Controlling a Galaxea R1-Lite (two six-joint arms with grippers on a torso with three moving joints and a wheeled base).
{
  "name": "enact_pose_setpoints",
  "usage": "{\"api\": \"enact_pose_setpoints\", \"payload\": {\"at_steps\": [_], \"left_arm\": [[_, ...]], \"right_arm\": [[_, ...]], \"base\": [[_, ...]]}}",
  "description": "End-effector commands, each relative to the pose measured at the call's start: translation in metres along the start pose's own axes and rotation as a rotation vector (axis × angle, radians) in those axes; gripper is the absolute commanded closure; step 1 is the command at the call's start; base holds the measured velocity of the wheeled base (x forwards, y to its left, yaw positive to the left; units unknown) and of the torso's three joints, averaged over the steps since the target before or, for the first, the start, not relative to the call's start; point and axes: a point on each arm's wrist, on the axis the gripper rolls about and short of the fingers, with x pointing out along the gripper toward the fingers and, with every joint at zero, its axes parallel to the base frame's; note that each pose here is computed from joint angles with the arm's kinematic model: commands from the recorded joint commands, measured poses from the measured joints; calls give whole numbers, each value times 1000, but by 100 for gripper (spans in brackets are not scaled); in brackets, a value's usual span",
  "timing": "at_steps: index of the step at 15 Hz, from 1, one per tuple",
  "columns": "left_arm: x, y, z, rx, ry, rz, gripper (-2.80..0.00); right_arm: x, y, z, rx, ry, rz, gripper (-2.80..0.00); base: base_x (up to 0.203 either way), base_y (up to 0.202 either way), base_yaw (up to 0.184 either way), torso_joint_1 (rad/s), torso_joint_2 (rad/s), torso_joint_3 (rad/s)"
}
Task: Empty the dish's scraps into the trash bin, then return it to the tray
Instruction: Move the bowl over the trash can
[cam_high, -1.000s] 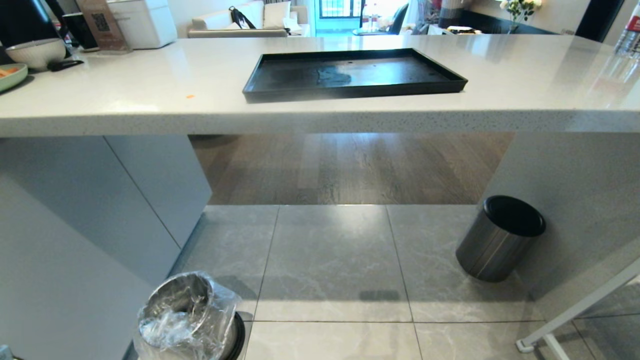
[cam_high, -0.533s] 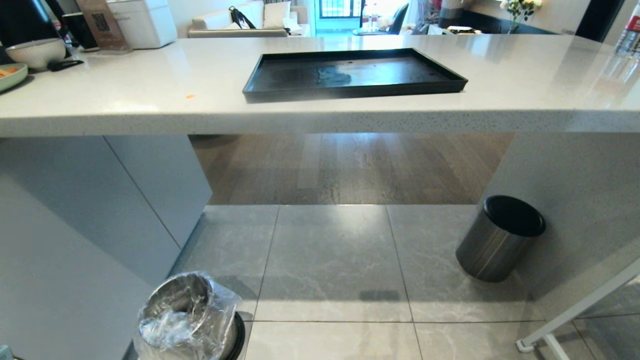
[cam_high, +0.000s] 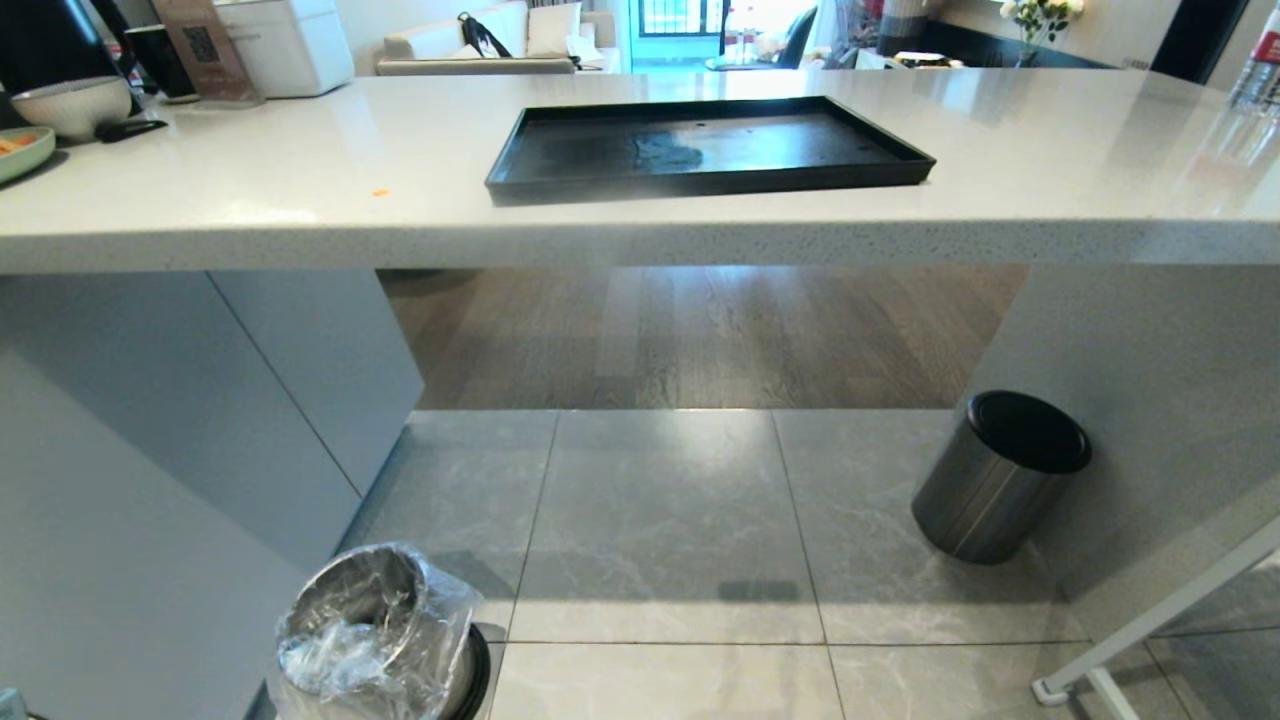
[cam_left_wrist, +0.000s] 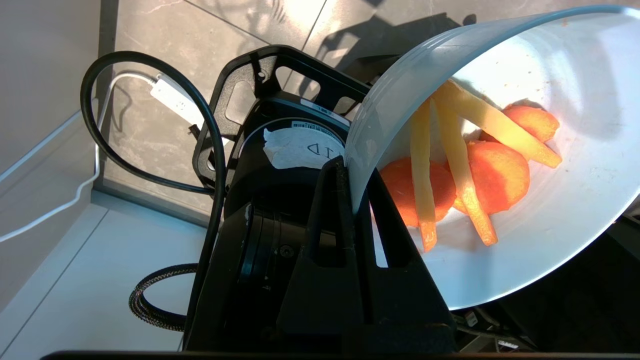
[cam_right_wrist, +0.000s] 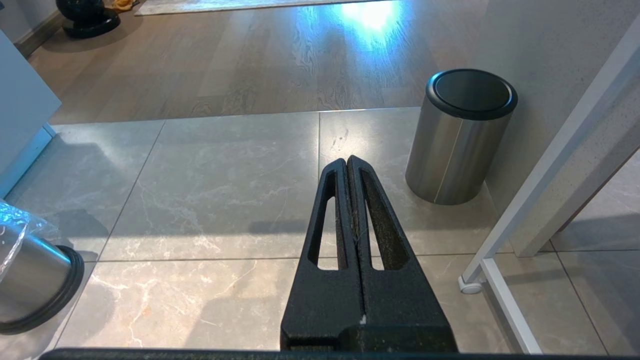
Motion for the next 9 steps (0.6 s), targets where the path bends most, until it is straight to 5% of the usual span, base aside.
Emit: {"api": "enact_pose_setpoints", "payload": {"at_steps": [1,9], "left_arm": [[0,0,0,-2,6,3,0],[0,0,0,-2,2,3,0]], "right_arm": [[0,0,0,0,0,0,0],[0,0,0,0,-1,0,0]], "base": [[0,0,0,0,0,0],[0,0,0,0,0,0]]}}
